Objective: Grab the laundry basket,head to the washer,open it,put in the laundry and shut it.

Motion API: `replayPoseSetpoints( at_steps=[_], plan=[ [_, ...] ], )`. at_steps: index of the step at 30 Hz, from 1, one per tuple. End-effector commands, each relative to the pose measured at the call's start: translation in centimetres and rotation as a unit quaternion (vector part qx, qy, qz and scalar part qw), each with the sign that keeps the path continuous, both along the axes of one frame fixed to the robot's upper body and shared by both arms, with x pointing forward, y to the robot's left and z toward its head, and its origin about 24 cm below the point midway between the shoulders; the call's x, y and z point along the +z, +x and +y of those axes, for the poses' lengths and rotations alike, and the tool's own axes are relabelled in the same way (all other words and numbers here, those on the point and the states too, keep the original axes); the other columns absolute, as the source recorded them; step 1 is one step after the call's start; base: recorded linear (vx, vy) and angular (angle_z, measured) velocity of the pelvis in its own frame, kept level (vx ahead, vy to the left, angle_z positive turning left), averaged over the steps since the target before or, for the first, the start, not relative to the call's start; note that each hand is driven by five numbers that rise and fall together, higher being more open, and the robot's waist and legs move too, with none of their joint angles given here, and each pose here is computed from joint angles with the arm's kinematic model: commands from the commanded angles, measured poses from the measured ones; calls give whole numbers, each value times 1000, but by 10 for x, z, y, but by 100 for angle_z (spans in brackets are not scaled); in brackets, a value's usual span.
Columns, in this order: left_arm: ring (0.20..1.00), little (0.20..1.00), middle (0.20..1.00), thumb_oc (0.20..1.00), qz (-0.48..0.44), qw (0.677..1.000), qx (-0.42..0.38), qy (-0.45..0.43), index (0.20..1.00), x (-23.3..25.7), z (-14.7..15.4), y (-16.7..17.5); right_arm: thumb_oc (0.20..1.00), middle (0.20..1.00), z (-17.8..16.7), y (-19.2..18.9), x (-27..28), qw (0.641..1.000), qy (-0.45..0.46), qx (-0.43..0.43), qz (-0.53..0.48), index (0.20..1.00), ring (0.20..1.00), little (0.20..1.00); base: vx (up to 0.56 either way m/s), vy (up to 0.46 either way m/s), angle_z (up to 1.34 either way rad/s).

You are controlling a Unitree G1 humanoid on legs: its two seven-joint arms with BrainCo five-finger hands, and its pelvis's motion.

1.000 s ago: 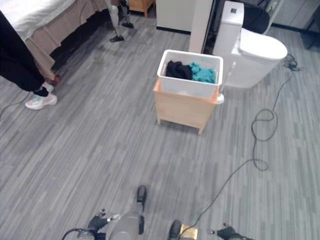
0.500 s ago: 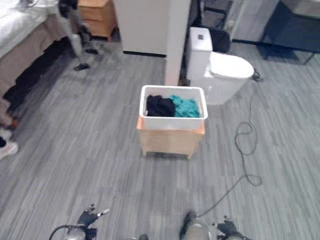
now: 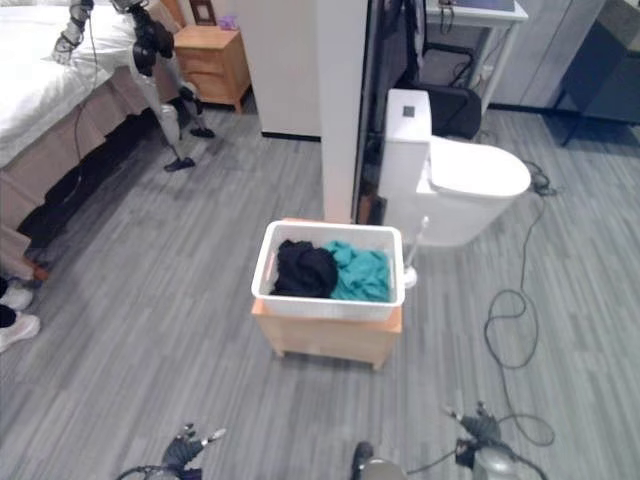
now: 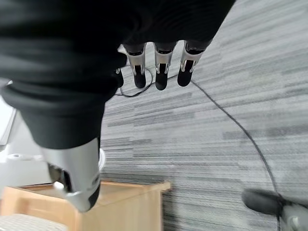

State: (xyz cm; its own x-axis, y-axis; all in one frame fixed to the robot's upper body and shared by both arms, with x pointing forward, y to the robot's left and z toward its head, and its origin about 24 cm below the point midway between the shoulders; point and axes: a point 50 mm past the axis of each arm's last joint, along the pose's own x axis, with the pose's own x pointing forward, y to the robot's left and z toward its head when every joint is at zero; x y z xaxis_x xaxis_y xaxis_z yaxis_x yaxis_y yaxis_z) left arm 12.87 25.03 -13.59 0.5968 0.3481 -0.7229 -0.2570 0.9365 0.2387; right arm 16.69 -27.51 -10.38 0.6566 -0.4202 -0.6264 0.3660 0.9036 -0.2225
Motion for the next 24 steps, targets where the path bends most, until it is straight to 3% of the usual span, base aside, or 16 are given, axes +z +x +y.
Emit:
replayPoseSetpoints(
  at_steps=[1,2,6,9,12,15,24],
  plan=[
    [1000,1000,1000,1000,-79,996,38,9,1000,17,2,26,1000,1000,-15,15,34,994,-46,-7,-97,1000,1000,1000,200,32,-4],
    [1000,1000,1000,1000,-143,989,46,8,1000,34,-2,44,1000,1000,-16,19,44,991,-56,-12,-123,1000,1000,1000,165,40,12],
    [1000,1000,1000,1000,-241,970,20,20,1000,74,-3,74,1000,1000,-24,30,67,982,-77,-34,-171,1000,1000,1000,205,149,0],
    [1000,1000,1000,1000,-272,962,-18,30,1000,91,-3,81,1000,1000,-30,39,78,977,-91,-33,-188,1000,1000,1000,199,199,2],
    [1000,1000,1000,1000,-294,949,-88,69,1000,117,6,85,1000,1000,-35,55,100,970,-113,-1,-214,1000,1000,1000,283,280,-38],
    [1000,1000,1000,1000,-300,944,-110,86,1000,127,11,87,1000,1000,-35,62,104,971,-117,16,-210,1000,1000,1000,118,142,-36],
    [1000,1000,1000,1000,-302,936,-181,8,1000,135,-16,107,1000,1000,-48,96,134,965,-151,51,-210,1000,1000,1000,52,50,-1]
  ],
)
